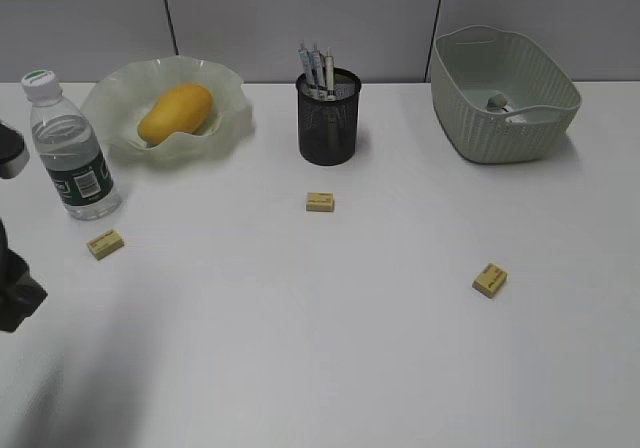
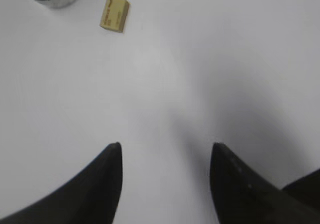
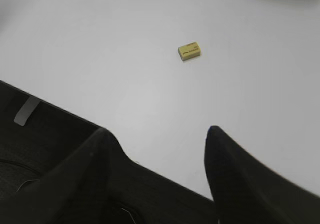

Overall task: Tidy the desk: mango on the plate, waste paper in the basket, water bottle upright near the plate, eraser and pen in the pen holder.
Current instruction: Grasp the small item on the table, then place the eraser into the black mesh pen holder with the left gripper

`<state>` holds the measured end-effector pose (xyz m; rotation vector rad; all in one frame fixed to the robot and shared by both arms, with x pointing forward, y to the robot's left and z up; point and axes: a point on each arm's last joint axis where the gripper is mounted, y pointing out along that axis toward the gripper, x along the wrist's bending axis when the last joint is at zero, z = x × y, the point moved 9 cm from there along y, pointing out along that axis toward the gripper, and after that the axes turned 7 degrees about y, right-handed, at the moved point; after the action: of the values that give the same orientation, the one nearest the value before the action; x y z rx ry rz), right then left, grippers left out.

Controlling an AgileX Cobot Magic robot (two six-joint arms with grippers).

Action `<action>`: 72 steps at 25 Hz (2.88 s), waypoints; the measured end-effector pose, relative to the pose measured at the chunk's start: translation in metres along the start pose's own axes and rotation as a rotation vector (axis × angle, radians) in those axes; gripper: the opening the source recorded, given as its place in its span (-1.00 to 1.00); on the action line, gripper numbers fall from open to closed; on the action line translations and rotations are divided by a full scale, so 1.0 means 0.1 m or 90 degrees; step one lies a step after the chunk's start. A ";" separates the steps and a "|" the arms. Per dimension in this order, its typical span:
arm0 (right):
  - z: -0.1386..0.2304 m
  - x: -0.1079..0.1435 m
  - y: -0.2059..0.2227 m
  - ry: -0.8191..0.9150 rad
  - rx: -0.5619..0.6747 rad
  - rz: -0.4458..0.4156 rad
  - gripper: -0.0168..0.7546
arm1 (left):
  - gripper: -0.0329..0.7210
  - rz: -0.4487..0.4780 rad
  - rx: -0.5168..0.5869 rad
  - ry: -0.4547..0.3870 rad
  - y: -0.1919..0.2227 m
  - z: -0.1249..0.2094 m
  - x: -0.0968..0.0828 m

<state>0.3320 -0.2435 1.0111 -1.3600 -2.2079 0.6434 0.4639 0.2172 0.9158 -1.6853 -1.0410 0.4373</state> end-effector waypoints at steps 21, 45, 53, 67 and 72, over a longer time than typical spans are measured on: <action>0.00 0.00 0.00 0.001 0.000 0.000 0.27 | 0.42 0.107 0.136 0.056 1.11 -0.79 0.48; 0.00 0.00 0.00 0.000 0.000 0.000 0.27 | 0.11 0.133 0.211 0.120 1.57 -0.71 0.57; 0.00 0.00 0.00 0.000 0.000 0.000 0.27 | -0.30 0.131 0.203 0.118 1.64 -0.72 0.57; 0.00 0.00 0.00 0.000 0.000 0.000 0.27 | -0.37 0.156 0.154 0.028 1.30 -0.98 0.47; 0.00 0.00 0.00 0.000 0.000 0.000 0.27 | -0.37 0.152 0.046 0.029 0.96 -1.56 0.42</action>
<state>0.3320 -0.2435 1.0111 -1.3597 -2.2080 0.6435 0.6394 0.1537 0.8962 -1.7539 -0.7842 0.5808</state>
